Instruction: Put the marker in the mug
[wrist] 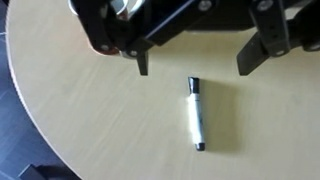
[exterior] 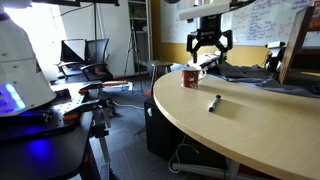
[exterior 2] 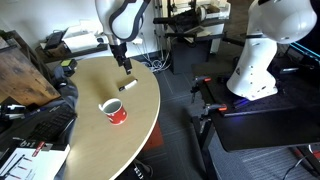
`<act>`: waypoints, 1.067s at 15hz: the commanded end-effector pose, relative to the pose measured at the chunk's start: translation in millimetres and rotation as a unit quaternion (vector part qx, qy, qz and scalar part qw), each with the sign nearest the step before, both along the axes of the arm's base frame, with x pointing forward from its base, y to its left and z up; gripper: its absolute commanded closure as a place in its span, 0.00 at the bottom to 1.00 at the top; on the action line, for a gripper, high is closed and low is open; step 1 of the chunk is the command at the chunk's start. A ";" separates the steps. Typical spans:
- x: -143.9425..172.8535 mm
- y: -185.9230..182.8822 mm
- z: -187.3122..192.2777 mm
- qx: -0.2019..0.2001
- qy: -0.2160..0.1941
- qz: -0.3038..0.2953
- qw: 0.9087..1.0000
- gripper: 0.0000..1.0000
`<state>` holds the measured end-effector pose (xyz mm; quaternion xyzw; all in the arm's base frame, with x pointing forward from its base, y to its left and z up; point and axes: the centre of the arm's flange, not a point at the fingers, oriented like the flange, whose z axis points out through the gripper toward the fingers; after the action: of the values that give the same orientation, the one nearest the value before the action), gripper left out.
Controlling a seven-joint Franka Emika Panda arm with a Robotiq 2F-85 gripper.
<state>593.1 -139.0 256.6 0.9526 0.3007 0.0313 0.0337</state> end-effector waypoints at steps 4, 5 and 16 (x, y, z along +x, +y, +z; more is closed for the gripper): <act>-3.0 0.5 -5.4 0.012 0.004 -0.004 1.000 0.00; -1.1 -0.9 -12.7 0.016 0.001 -0.007 1.000 0.00; 7.1 -20.1 -114.6 0.007 -0.012 -0.013 1.000 0.00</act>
<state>590.3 -157.2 149.6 0.9570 0.2862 0.0410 0.0257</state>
